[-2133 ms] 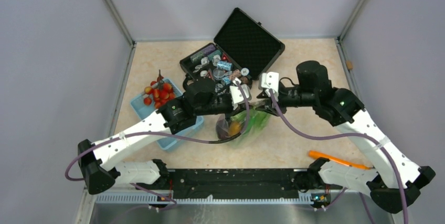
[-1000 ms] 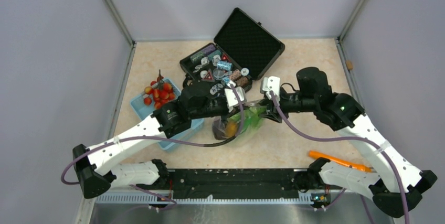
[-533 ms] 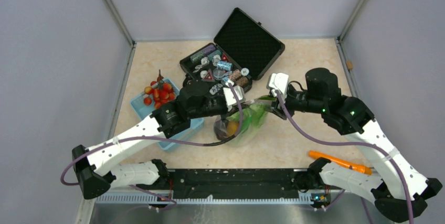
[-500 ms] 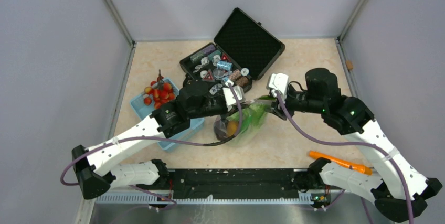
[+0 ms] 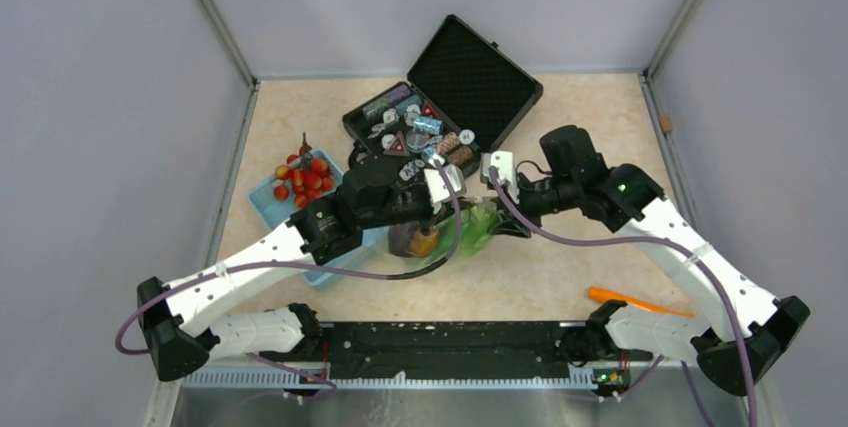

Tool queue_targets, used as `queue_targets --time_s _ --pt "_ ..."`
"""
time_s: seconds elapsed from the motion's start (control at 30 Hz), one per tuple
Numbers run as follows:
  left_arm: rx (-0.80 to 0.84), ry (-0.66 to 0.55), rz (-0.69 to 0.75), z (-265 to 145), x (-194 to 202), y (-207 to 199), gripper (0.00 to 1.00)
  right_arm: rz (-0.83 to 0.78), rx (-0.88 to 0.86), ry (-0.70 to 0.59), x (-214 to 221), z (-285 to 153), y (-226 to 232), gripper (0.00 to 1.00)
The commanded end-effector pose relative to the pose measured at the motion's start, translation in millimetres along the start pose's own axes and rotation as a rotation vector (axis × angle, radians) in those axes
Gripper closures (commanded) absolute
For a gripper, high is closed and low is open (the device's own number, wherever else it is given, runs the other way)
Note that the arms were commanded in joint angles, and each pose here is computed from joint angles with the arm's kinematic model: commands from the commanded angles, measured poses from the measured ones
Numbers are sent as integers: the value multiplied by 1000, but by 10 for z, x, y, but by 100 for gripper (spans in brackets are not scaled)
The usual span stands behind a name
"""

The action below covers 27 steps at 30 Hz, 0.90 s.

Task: Place the food in the zip-top bag and seal the zipper
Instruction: Zip the zipper food storage bag at the center of the board.

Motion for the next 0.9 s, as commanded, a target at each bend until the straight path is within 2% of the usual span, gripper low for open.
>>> queue_targets --time_s 0.0,0.03,0.07,0.1,0.13,0.23,0.37,0.57,0.87 --pt "-44 -282 51 -95 -654 35 100 14 -182 -89 -48 65 258 72" --pt "-46 -295 42 -92 -665 37 100 21 -197 -93 -28 90 282 73" --pt "-43 -313 35 -91 -684 31 100 32 -193 -88 -5 123 267 79" --pt "-38 -330 26 -90 -704 21 100 61 -160 -71 20 157 207 90" --pt "-33 -344 18 -92 -721 11 100 85 -107 -48 58 183 130 93" --pt "-30 -338 4 -88 -705 6 100 71 -4 -34 96 136 41 73" --pt "-50 -244 15 -68 -527 45 100 -37 131 -152 -251 -261 47 54" --pt "-32 -224 43 -120 -497 7 100 -74 278 -132 -426 -605 -68 51" --pt "22 -186 49 -76 -485 -51 100 -144 240 -226 -632 -422 -231 51"
Point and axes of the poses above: each gripper's point midway between its finger pads, its own z axis out along the fingers, its own y axis along the line the jaws close on, x = y × z, the point moved 3 cm from there along -z, back along the fingers, and after that the axes turned 11 degrees about -z, right-handed, at the moved point
